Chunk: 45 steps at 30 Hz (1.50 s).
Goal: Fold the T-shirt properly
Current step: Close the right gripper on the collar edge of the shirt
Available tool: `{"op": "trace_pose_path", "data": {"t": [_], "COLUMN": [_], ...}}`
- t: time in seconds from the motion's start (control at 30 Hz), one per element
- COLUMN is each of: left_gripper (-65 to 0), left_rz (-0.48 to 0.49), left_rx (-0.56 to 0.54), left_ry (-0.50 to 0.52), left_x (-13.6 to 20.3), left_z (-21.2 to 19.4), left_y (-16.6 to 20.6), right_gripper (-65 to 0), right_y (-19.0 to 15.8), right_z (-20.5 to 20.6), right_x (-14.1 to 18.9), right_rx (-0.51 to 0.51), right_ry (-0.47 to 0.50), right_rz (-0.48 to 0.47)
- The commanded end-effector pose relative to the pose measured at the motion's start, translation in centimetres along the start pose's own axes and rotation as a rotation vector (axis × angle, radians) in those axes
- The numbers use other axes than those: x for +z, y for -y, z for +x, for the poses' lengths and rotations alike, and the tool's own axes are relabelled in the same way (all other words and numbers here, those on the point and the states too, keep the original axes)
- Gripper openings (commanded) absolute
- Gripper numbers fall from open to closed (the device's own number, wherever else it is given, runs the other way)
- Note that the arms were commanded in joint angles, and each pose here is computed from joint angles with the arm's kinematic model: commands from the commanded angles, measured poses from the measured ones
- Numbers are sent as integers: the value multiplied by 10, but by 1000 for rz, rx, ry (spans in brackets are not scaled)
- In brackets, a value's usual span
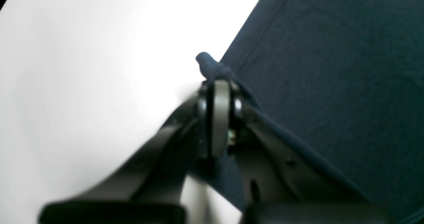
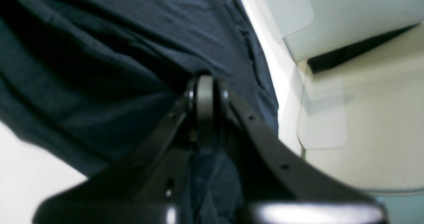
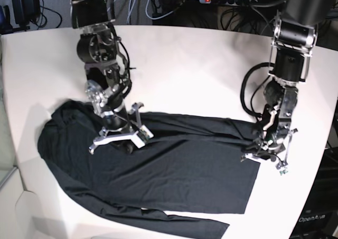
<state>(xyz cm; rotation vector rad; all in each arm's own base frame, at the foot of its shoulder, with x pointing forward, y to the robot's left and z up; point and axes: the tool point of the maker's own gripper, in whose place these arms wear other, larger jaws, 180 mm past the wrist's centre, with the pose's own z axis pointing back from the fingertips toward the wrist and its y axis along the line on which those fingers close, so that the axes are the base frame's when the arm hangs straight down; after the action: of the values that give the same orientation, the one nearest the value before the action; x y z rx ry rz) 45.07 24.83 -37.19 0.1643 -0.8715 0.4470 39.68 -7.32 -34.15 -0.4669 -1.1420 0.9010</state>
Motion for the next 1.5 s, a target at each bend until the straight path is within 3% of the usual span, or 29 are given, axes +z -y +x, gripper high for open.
{"op": "trace_pose_path", "data": {"t": [0.0, 0.23, 0.7, 1.03, 1.47], "left_gripper": [-650, -650, -650, -650, -650], "left_rz": [0, 10, 1, 1, -3], "left_rx": [2, 4, 11, 15, 16], "left_ry": [84, 105, 122, 135, 146], "left_x": [4, 4, 5, 6, 7], "left_z": [35, 44, 54, 61, 68], "left_y": [0, -7, -2, -2, 1], "right_gripper": [-650, -650, -650, -650, -650], "right_y": [10, -2, 36, 21, 34], "right_z": [7, -4, 7, -11, -2], "right_x": [-3, -17, -31, -42, -46], "right_rx": [3, 7, 40, 41, 44], "right_ry": [23, -11, 13, -35, -18], "right_rz": [-23, 22, -39, 9, -15]}}
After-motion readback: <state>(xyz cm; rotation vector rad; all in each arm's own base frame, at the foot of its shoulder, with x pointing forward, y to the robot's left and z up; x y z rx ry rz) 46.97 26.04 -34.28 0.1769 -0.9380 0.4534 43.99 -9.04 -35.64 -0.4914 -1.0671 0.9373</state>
